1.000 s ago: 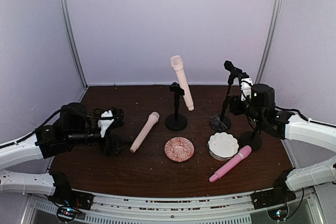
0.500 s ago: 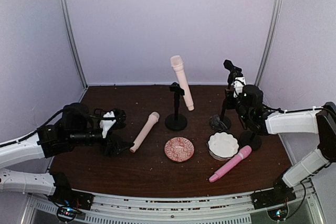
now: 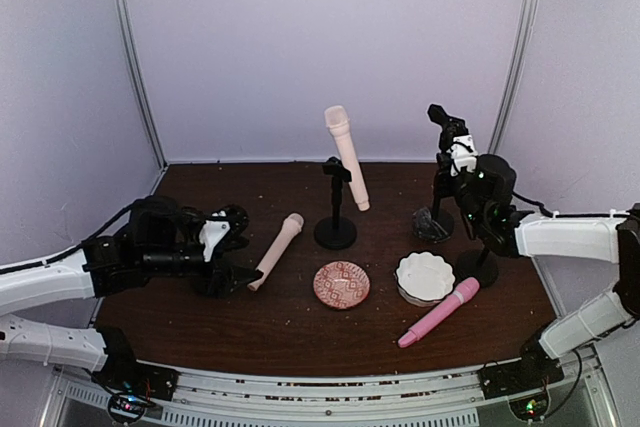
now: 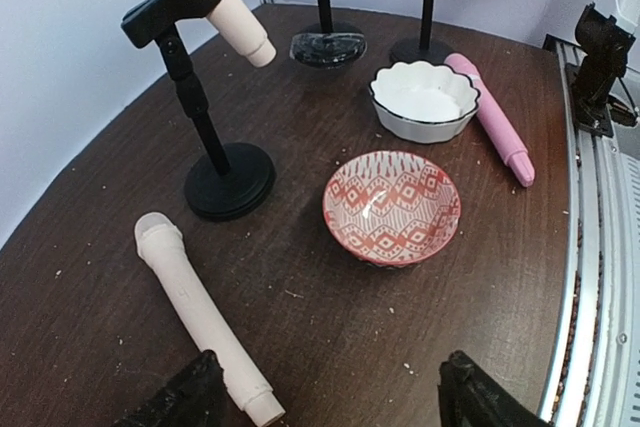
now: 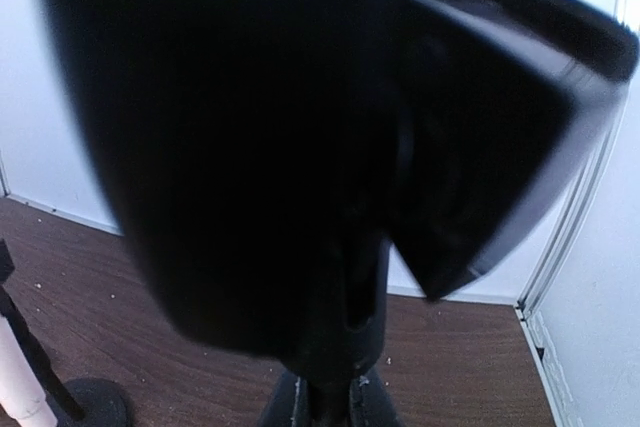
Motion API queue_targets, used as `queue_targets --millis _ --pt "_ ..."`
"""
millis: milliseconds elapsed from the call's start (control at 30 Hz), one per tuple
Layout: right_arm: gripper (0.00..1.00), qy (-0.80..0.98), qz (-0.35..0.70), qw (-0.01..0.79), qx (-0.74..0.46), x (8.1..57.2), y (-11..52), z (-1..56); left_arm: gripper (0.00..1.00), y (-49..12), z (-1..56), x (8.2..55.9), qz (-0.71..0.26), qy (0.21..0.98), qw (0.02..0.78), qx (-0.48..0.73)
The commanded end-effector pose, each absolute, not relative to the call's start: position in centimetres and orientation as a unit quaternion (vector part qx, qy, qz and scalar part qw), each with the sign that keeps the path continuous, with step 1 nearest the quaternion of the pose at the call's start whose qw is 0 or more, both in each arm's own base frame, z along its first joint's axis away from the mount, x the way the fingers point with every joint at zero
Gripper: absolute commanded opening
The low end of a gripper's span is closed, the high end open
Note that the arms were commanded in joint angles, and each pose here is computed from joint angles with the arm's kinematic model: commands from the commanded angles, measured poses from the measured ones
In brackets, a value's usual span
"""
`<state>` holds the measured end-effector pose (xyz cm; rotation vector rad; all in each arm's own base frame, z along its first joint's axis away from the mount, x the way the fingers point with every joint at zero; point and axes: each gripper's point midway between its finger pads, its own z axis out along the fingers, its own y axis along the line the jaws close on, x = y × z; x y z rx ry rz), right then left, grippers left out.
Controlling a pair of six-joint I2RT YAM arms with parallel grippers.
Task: Attach the microphones to the stand
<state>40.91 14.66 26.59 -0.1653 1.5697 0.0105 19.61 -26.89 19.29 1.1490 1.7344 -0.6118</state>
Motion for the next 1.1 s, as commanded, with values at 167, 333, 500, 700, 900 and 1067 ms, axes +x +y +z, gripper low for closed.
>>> queue_targets --millis 167,333,500,700,900,1067 --pt "0.0 0.621 0.073 0.775 -0.088 35.4 15.9 38.0 0.72 -32.3 27.1 21.0 -0.318 0.645 0.534 0.445" --pt "0.0 0.63 0.126 0.757 -0.117 31.0 18.2 38.7 0.71 -36.4 28.6 19.9 -0.329 0.605 0.544 0.48" --pt "0.0 0.639 0.248 0.715 -0.139 26.2 20.7 38.5 0.7 -40.1 27.2 18.5 -0.344 0.578 0.533 0.514" --pt "0.0 0.64 0.337 0.676 -0.144 22.1 22.9 37.5 0.7 -42.8 25.3 15.6 -0.384 0.54 0.52 0.539" --pt "0.0 0.626 0.404 0.648 -0.16 20.7 26.5 37.1 0.7 -44.8 26.0 14.6 -0.412 0.53 0.53 0.518" --pt "0.0 0.605 0.448 0.636 -0.169 19.8 28.8 38.4 0.66 -44.9 25.3 15.8 -0.411 0.541 0.552 0.484"
